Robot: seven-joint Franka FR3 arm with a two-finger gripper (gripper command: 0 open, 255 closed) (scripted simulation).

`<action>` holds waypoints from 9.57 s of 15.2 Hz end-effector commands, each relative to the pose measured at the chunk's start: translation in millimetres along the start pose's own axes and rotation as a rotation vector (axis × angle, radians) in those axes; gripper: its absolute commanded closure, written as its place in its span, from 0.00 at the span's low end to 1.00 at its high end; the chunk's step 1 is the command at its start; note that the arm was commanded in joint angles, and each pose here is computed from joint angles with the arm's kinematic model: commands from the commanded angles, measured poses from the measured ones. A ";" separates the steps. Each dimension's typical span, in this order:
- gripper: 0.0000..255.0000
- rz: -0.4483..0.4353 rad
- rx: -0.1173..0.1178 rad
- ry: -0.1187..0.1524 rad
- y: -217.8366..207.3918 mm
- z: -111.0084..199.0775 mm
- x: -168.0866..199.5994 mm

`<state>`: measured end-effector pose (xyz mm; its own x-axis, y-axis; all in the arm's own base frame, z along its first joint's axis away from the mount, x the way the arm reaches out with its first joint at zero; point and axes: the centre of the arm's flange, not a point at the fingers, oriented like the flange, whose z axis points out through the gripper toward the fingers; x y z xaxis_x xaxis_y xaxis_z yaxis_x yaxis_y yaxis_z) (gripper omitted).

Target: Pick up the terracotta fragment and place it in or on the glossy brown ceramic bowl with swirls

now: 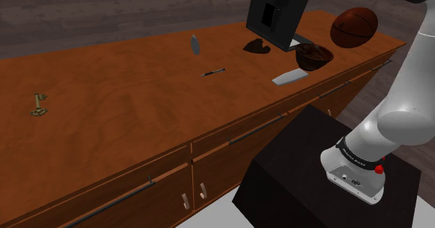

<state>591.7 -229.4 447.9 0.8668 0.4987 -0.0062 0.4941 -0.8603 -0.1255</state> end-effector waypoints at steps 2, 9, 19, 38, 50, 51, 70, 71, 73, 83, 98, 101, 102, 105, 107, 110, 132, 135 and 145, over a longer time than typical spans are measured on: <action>0.00 -0.052 0.027 0.000 29.9 13.7 26.3; 0.00 -0.107 0.056 -0.001 62.5 46.0 56.6; 0.00 -0.107 0.056 -0.001 61.1 70.1 56.5; 1.00 -0.107 0.056 -0.001 56.5 33.5 56.3; 1.00 -0.107 0.056 -0.001 48.5 -29.4 55.9; 1.00 -0.107 0.056 -0.001 47.9 -34.6 55.9; 1.00 -0.107 0.056 -0.001 26.7 -103.9 -22.4; 1.00 -0.107 0.056 -0.001 24.5 -104.9 -35.4; 0.00 -0.106 0.055 -0.001 27.4 -105.2 -23.0; 0.00 -0.121 -0.094 0.137 17.3 27.8 -52.5; 0.00 -0.124 -0.117 0.158 21.7 87.8 -48.8; 1.00 -0.124 -0.117 0.158 21.7 87.8 -48.8; 1.00 -0.124 -0.117 0.158 21.7 87.8 -48.8; 1.00 -0.124 -0.117 0.158 21.7 87.8 -48.8; 1.00 -0.124 -0.117 0.158 21.7 87.7 -49.0; 1.00 -0.124 -0.117 0.158 21.7 87.8 -48.8; 1.00 -0.124 -0.117 0.158 7.1 -27.4 -49.5; 1.00 -0.124 -0.117 0.158 5.1 -43.2 -49.6; 1.00 -0.124 -0.117 0.158 -2.6 -87.5 -62.8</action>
<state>549.0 -264.7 533.2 0.7942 0.5865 0.1588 0.5940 -0.8045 0.0005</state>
